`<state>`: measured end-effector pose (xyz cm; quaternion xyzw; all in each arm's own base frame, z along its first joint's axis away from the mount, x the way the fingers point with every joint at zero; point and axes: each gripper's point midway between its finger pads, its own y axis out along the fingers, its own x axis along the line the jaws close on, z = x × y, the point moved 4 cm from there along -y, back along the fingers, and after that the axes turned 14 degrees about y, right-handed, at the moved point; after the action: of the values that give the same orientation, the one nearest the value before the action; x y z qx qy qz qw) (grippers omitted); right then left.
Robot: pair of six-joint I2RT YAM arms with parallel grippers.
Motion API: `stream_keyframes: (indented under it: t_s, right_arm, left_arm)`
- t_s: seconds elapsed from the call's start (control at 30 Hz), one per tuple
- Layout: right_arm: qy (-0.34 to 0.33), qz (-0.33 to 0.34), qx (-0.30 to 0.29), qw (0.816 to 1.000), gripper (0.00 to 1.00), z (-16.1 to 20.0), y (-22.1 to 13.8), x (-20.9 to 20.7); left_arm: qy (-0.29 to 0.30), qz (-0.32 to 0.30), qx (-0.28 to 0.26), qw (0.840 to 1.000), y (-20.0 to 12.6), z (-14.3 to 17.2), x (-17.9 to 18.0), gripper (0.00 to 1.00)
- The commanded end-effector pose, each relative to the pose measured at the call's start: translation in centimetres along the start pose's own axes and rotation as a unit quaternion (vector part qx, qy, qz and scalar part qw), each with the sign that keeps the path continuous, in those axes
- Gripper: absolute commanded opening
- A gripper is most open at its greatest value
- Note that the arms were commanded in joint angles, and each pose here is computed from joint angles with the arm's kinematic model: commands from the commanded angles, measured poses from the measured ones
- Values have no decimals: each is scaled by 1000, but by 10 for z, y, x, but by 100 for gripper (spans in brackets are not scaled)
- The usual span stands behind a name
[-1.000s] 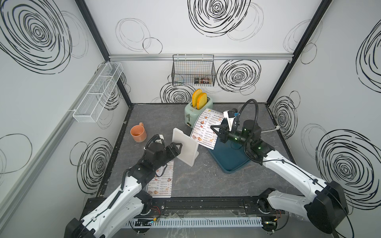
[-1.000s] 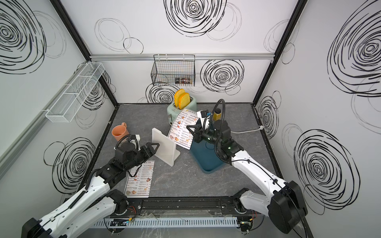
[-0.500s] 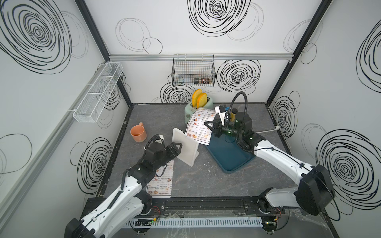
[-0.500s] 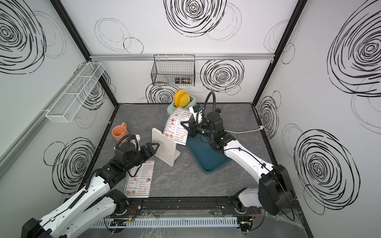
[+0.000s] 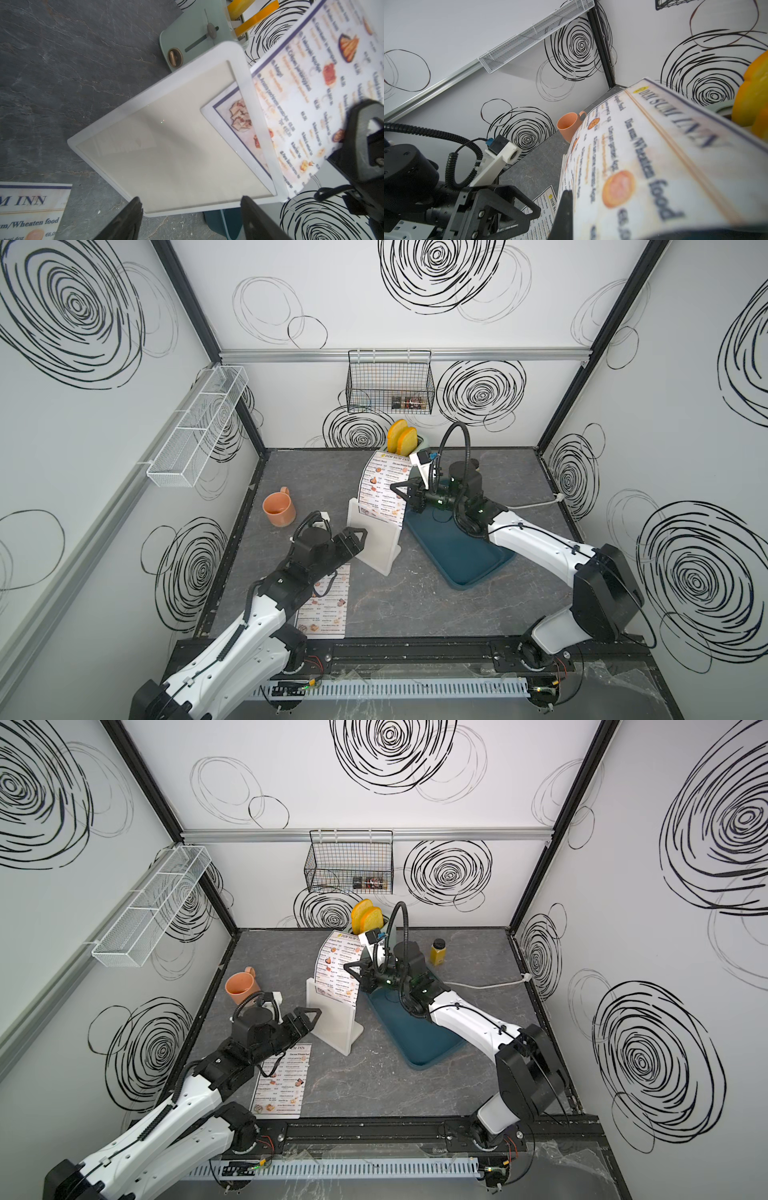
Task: Replace the menus in the menu holders
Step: Insert the menu into the menu holder.
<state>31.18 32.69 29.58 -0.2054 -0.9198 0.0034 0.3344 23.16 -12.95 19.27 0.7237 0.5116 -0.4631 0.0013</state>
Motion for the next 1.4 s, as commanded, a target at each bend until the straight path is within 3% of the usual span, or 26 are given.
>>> stream_keyframes:
  t_s: [0.0, 0.5, 0.87, 1.17, 1.27, 1.37]
  right_arm:
    - [-10, -11, -38, 999, 0, -17, 7, 13]
    - [-14, -1, -49, 999, 0, -4, 11, 11]
    - [-9, -8, -54, 998, 6, 16, 3, 16]
    - [-16, -8, -73, 997, 33, 3, -7, 21]
    - [-16, -8, -69, 997, 31, -1, -7, 21]
    - [-14, -11, -54, 998, 20, 4, -5, 19]
  left_arm:
    - [-11, -2, -13, 1000, -2, -4, 1, 78]
    - [-14, -3, -15, 1000, -2, -5, 1, 78]
    - [-16, -4, -23, 1000, -4, -9, -1, 78]
    - [-13, -5, -27, 1000, -4, -11, -2, 78]
    - [-12, -5, -27, 1000, -5, -11, -2, 78]
    - [-12, -4, -27, 1000, -5, -12, -3, 78]
